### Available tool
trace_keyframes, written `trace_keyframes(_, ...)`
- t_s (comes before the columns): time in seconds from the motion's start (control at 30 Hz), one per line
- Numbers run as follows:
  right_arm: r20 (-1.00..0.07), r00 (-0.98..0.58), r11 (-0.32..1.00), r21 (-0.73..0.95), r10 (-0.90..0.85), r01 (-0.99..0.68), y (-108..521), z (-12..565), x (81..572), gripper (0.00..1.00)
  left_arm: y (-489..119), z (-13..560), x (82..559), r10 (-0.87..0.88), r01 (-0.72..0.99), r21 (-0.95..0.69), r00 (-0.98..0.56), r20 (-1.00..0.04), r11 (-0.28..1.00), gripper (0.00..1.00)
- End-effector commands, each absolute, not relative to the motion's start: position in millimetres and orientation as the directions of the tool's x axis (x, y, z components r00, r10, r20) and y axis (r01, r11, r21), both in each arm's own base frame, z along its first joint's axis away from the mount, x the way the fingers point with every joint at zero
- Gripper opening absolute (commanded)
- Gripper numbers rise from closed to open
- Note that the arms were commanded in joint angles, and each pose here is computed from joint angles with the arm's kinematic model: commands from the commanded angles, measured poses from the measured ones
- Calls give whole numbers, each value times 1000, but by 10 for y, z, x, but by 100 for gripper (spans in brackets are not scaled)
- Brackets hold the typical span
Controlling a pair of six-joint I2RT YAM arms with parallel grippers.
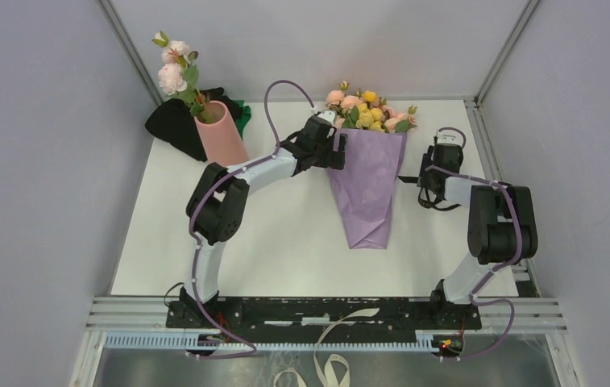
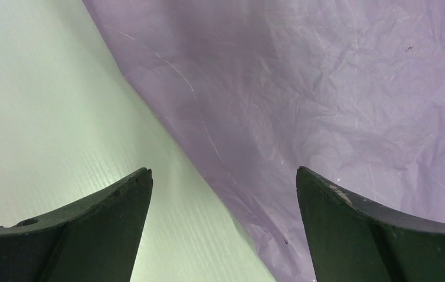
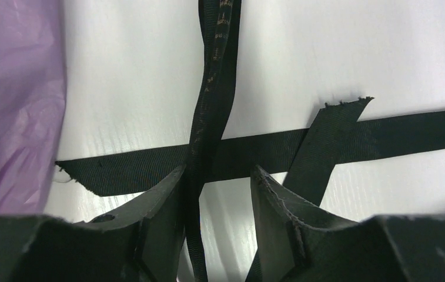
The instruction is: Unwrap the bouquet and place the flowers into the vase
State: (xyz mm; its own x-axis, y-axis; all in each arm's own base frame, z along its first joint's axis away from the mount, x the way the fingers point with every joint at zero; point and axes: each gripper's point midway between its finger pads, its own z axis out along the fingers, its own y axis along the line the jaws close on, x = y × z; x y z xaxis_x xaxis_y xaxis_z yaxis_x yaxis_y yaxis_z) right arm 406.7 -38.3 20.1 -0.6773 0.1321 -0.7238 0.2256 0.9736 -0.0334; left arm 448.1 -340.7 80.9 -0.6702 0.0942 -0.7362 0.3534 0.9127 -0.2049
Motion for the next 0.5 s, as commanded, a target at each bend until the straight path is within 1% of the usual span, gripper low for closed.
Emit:
trace_keyframes(0.0,-756,-642,971,-42,123,236,-431,472,4166,49,-3388,1168,4538,80,366,-186,-602,-794,912,97)
trace_keyframes(0.27,-889,-452,983,-12,75,185,-340,1550,4277,51,-3373,1242,4572,48,343,-198,-593,-804,918,97)
trace_keyframes(0.37,-919,-389,991,7,58,130,-199,1869,4280,52,-3405,1253,4577,31,341,-217,-595,-803,915,98)
trace_keyframes(0.47,-930,-366,999,23,35,39,100,2017,4310,53,-3419,1255,4590,12,330,-231,-597,-802,915,99)
